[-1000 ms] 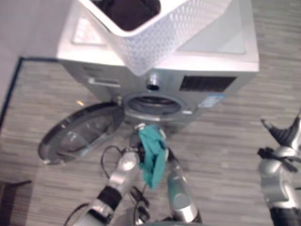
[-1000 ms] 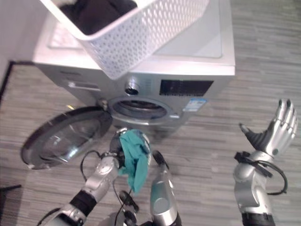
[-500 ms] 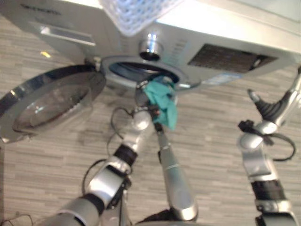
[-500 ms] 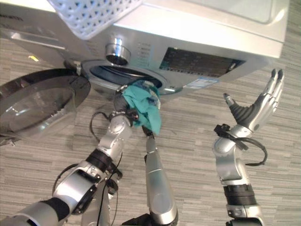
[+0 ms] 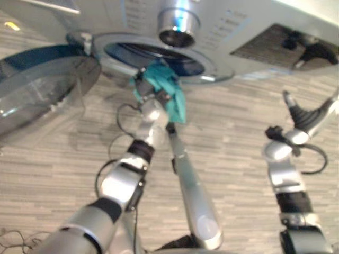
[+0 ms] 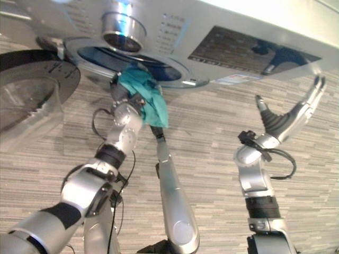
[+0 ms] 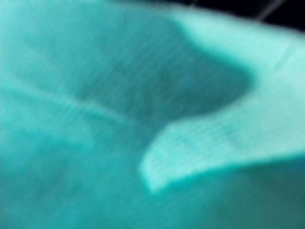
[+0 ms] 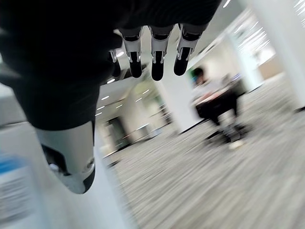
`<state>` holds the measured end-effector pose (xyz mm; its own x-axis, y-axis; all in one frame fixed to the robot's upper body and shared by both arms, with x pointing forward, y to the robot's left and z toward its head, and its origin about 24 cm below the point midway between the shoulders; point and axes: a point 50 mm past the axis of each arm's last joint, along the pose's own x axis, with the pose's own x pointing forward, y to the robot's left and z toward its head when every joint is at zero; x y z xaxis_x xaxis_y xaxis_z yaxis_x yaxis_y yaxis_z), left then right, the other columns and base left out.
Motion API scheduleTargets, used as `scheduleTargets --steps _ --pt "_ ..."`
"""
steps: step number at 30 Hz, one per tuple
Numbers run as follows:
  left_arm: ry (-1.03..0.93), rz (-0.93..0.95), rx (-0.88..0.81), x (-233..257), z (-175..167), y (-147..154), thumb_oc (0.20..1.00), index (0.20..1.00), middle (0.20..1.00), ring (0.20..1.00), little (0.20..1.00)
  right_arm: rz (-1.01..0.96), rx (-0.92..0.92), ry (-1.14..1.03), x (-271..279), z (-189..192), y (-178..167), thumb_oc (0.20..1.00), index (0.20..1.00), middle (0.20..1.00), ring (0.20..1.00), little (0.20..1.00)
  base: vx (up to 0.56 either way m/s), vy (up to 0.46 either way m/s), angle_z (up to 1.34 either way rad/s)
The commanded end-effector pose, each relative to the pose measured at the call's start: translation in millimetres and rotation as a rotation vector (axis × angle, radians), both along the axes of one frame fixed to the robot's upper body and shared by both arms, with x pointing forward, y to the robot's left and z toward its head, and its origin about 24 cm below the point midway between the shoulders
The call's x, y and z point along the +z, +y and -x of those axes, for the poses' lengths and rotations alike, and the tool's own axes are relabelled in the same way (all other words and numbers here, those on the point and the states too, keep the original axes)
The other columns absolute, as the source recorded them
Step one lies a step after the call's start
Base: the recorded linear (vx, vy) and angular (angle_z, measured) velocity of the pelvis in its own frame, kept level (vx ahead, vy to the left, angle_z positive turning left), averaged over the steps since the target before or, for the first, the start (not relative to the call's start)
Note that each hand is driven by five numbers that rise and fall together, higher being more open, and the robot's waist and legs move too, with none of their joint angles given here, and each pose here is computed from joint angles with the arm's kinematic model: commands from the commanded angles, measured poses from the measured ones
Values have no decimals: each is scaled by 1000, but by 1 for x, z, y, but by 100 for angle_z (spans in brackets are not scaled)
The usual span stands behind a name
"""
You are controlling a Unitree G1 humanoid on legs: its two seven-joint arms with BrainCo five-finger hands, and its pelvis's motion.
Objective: Grab the laundry basket,head to the washer,open it,put in the laundry and shut it.
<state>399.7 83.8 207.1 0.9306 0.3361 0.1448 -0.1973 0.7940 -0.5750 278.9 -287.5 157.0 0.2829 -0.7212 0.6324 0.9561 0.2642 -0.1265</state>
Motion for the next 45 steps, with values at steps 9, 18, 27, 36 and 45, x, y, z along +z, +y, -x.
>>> scheduleTargets --steps 9,18,27,36,45 --pt "-283 42 141 105 -3 55 200 200 200 200 200 -180 -306 183 -66 56 -64 1000 1000 1000 1000 1000 53 -32 -8" --pt "-480 47 229 179 17 98 200 200 200 200 200 -201 -219 199 -75 67 -63 1000 1000 1000 1000 1000 61 -37 -5" --pt "-409 -210 194 212 16 100 200 200 200 200 200 -275 -148 295 -97 90 -75 1000 1000 1000 1000 1000 89 -76 -7" --pt "-1033 -442 59 335 126 7 200 200 200 200 200 -242 -335 252 -79 146 -121 1000 1000 1000 1000 1000 65 -94 9" --pt "-760 -470 -34 277 62 1 1000 1000 1000 1000 1000 -334 -286 445 -130 114 -100 1000 1000 1000 1000 1000 5 -11 1"
